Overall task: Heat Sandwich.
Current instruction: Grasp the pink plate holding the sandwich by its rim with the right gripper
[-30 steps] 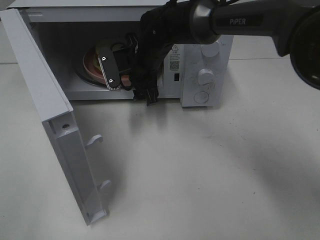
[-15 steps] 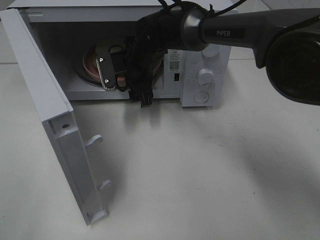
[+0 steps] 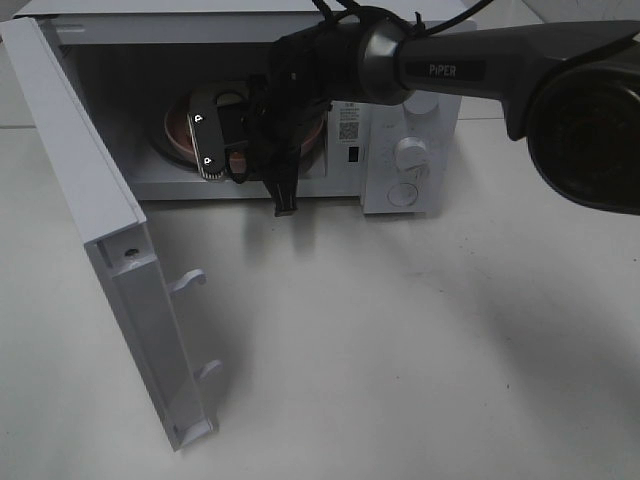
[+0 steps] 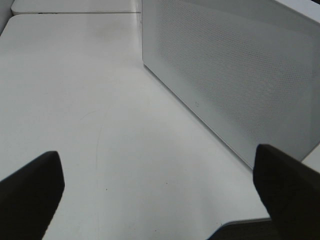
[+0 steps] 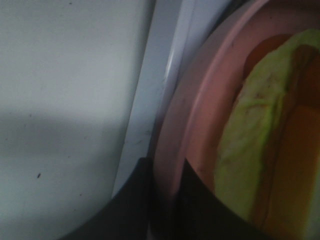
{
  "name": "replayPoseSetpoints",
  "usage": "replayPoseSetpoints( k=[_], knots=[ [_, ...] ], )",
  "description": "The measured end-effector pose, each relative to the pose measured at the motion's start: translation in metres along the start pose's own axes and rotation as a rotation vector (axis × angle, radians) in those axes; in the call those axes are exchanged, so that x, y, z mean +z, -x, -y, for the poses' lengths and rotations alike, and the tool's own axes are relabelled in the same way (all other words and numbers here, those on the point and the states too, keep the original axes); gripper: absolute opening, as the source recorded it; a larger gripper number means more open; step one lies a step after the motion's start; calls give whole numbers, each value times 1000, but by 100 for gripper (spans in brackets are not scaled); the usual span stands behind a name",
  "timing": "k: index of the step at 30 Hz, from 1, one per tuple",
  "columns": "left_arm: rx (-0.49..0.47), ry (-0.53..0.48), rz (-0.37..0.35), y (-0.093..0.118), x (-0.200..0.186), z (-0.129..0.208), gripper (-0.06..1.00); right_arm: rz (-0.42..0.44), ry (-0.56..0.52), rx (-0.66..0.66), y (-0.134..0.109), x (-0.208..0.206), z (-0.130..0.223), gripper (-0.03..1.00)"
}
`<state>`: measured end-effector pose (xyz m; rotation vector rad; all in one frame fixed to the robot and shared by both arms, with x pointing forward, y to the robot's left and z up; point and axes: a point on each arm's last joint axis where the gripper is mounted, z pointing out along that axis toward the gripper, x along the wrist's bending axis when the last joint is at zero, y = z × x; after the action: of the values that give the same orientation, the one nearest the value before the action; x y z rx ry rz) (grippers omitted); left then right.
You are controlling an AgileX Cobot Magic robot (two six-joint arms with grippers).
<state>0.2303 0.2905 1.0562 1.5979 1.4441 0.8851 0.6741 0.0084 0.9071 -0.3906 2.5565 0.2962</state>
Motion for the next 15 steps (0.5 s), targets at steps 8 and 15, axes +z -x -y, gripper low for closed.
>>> replayPoseSetpoints(
  k=[8,15],
  knots=[
    [0,0,0,0,0,0,96,9,2,2,1,-1,-1,12],
    [0,0,0,0,0,0,96,-6,-3,-19,-3,-9,1,12]
  ],
)
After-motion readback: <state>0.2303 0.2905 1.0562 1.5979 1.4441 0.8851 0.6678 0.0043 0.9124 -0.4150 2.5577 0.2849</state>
